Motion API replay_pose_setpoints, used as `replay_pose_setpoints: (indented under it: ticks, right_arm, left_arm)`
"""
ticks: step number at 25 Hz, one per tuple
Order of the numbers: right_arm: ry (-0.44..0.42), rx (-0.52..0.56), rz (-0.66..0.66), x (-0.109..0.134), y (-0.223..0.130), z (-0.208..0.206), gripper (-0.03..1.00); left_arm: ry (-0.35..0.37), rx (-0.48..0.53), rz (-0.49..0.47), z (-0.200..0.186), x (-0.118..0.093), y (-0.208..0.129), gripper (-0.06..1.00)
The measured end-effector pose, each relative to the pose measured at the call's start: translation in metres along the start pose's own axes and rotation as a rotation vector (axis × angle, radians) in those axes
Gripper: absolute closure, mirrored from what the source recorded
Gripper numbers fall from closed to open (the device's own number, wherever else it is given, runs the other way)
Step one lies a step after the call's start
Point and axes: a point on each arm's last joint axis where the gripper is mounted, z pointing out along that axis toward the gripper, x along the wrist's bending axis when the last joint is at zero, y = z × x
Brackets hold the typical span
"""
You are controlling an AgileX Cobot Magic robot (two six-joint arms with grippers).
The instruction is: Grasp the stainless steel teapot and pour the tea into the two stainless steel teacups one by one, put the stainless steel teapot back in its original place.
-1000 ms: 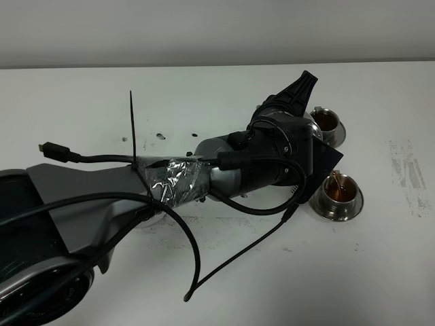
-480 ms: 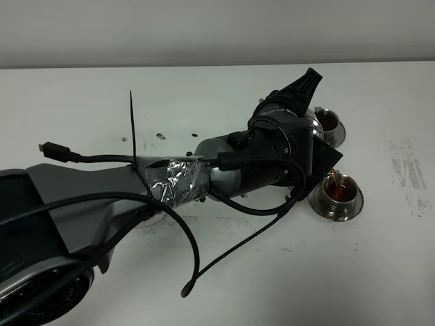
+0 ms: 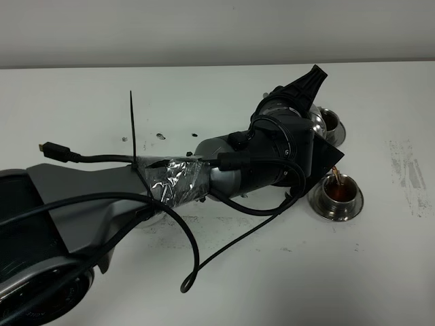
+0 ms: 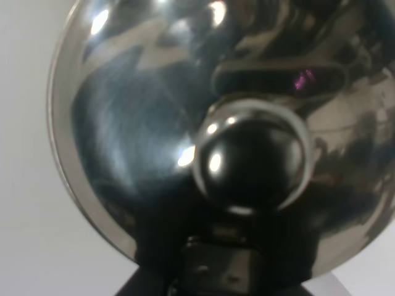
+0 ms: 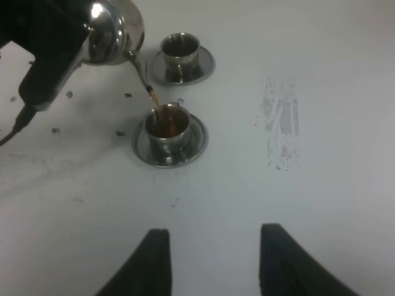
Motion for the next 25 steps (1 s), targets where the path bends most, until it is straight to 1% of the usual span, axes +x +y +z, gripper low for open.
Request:
replay_pose_setpoints:
  ticks: [10,25]
  right_arm:
    - [0.0,0.0,0.0,0.0,0.0,0.0,0.64]
    - [0.0,0.0,-0.001,0.0,0.0,0.0,0.64]
  left_arm:
    - [0.028,-0.009,0.018,-0.0001,0.0025,0.0009,0.76]
    - [0.029,-0.009,0.018,-0.0001,0.0026,0.0009,0.76]
